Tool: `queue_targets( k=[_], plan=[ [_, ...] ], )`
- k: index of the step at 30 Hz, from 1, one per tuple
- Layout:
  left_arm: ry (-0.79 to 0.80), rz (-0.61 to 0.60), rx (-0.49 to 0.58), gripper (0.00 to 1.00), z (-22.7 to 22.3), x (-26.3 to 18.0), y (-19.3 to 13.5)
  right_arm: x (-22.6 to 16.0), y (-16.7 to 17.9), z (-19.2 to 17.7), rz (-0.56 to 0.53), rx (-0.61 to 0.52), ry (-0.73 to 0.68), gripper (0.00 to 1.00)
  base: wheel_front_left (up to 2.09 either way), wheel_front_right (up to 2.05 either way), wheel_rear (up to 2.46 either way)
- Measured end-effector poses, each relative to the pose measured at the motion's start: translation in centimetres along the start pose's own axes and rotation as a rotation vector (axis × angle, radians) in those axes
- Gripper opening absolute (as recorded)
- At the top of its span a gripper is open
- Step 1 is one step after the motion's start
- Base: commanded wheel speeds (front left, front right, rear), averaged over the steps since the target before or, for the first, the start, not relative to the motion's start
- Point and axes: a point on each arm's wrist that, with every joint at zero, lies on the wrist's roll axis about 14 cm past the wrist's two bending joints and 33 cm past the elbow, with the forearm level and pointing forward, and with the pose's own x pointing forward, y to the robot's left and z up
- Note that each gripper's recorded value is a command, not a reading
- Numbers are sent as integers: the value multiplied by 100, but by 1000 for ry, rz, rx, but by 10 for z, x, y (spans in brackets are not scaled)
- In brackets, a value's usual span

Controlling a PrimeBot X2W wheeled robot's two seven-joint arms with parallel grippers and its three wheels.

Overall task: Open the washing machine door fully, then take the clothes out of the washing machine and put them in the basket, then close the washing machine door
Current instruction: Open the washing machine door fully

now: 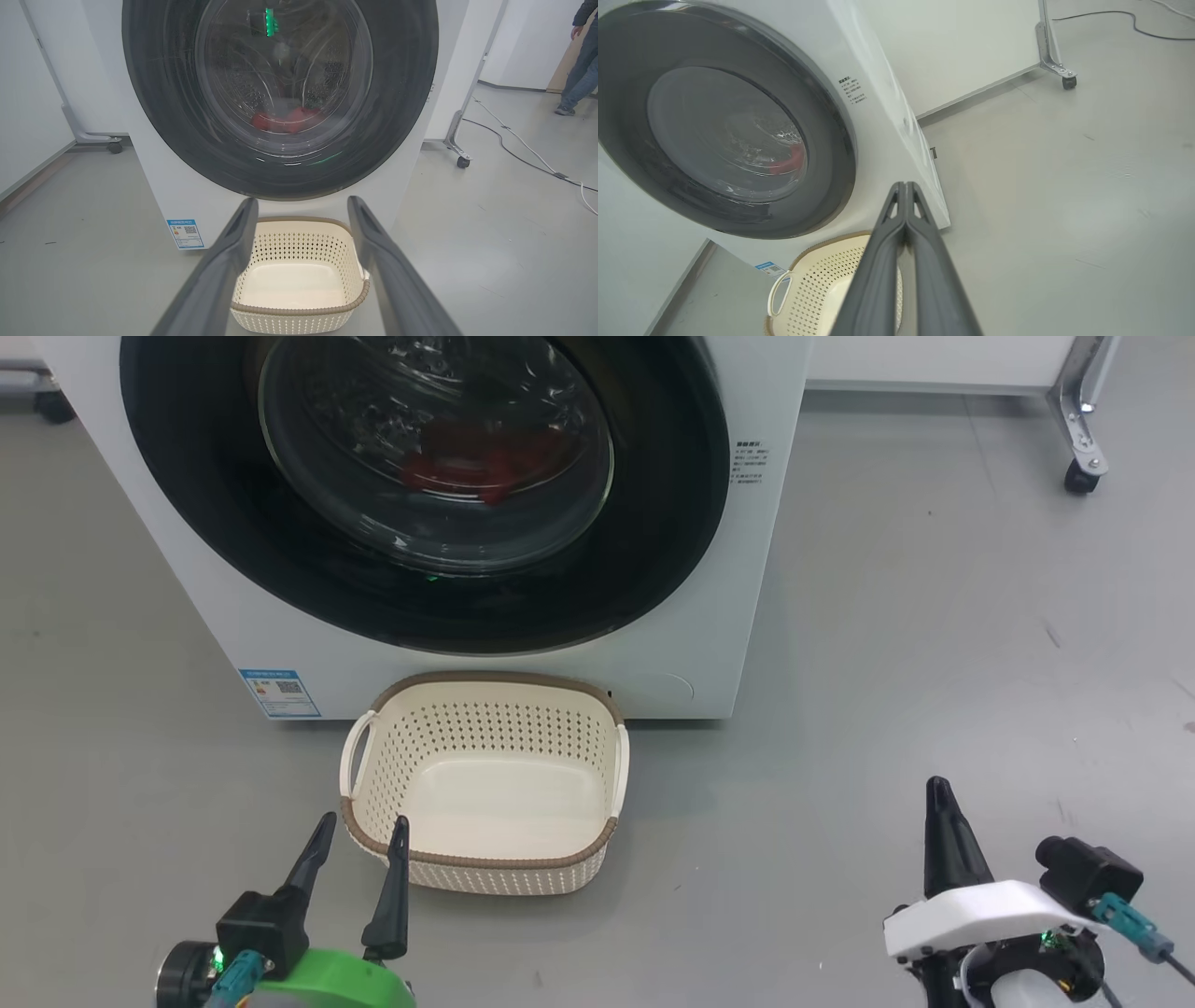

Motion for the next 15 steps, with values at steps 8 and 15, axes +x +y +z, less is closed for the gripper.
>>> queue_targets(
  k=[8, 15],
  plan=[
    [-4, 0, 0, 100, 2, 18, 3, 34, -11, 15, -26, 347, -22, 0, 0, 0, 0],
    [-5, -5, 1, 100, 2, 32, 5, 69, -19, 25, -35, 597, -11, 0, 0, 0, 0]
  ],
)
